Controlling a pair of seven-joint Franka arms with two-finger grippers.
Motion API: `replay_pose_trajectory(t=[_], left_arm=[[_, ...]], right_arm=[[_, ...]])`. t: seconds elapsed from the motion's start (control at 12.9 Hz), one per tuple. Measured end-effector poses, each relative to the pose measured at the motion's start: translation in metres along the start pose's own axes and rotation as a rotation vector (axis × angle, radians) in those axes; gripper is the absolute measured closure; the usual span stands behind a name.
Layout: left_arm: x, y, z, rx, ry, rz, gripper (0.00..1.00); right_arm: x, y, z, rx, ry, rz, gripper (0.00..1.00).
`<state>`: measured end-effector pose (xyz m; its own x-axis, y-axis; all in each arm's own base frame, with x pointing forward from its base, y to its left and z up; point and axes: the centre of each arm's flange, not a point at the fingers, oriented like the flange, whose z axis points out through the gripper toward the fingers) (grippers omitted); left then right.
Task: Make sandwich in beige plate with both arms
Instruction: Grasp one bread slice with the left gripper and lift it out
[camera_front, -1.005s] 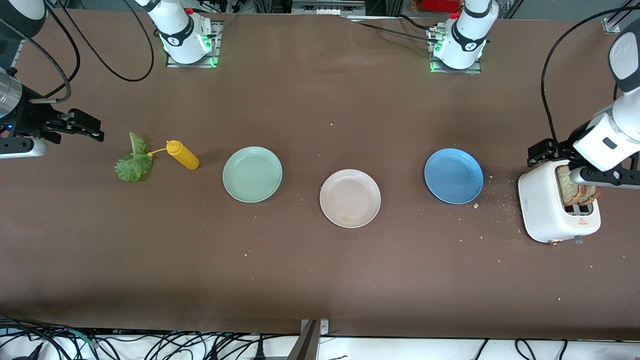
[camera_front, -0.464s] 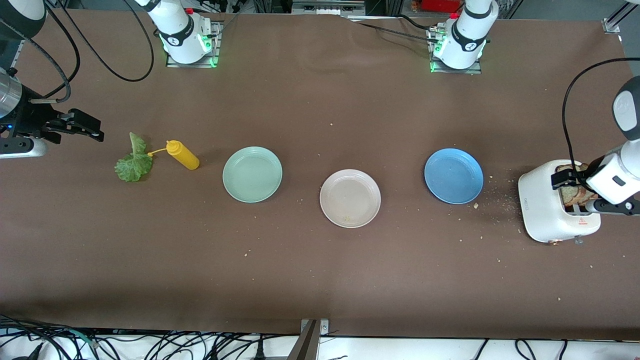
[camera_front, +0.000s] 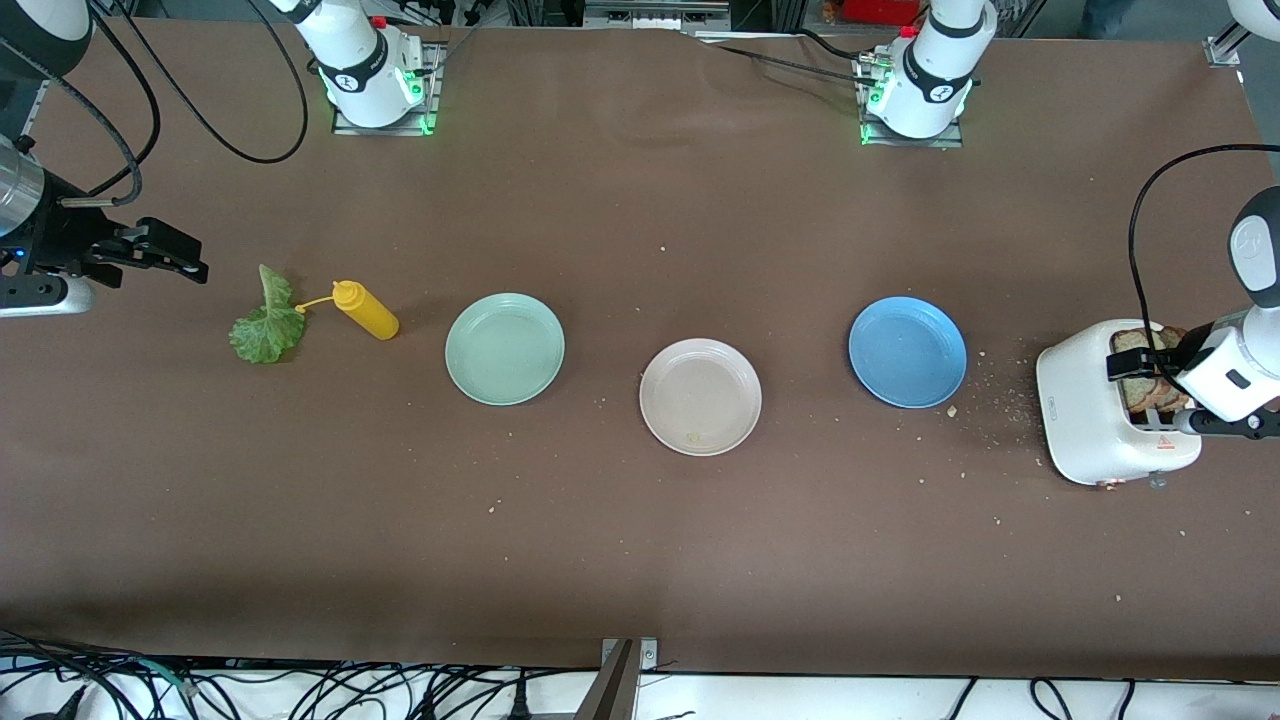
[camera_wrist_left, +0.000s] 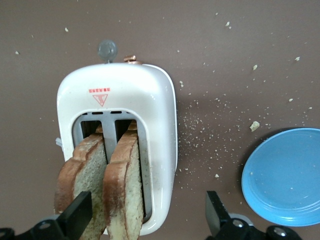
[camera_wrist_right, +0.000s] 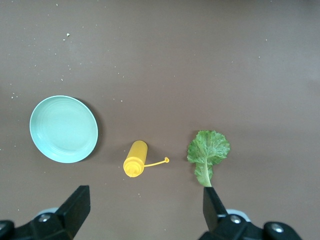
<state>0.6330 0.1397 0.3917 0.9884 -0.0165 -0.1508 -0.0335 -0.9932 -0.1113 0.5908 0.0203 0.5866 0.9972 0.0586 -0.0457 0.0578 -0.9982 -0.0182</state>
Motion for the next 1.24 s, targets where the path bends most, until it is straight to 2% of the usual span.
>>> replay_pose_trajectory(t=[0.23,0.31,0.62,0.85,1.24], left_arm=[[-0.004,-0.008,0.018,-0.010,-0.032,-0.013,0.00],[-0.003,-0.009,0.021,-0.011,-0.037,-0.013,0.07],[-0.003,-0.010,0.022,-0.012,-0.038,-0.014,0.55],[-0.004,-0.012,0.023,-0.012,-0.038,-0.019,0.85],[-0.002,-0.008,0.019,-0.012,-0.032,-0.012,0.92]], right_arm=[[0.000,0.000,0.000,0.000,0.000,0.000,0.00],[0.000,0.000,0.000,0.000,0.000,0.000,0.00],[0.000,0.000,0.001,0.000,-0.002,0.000,0.00],[0.001,0.000,0.002,0.001,-0.003,0.000,0.00],[0.001,0.000,0.002,0.001,-0.003,0.000,0.00]])
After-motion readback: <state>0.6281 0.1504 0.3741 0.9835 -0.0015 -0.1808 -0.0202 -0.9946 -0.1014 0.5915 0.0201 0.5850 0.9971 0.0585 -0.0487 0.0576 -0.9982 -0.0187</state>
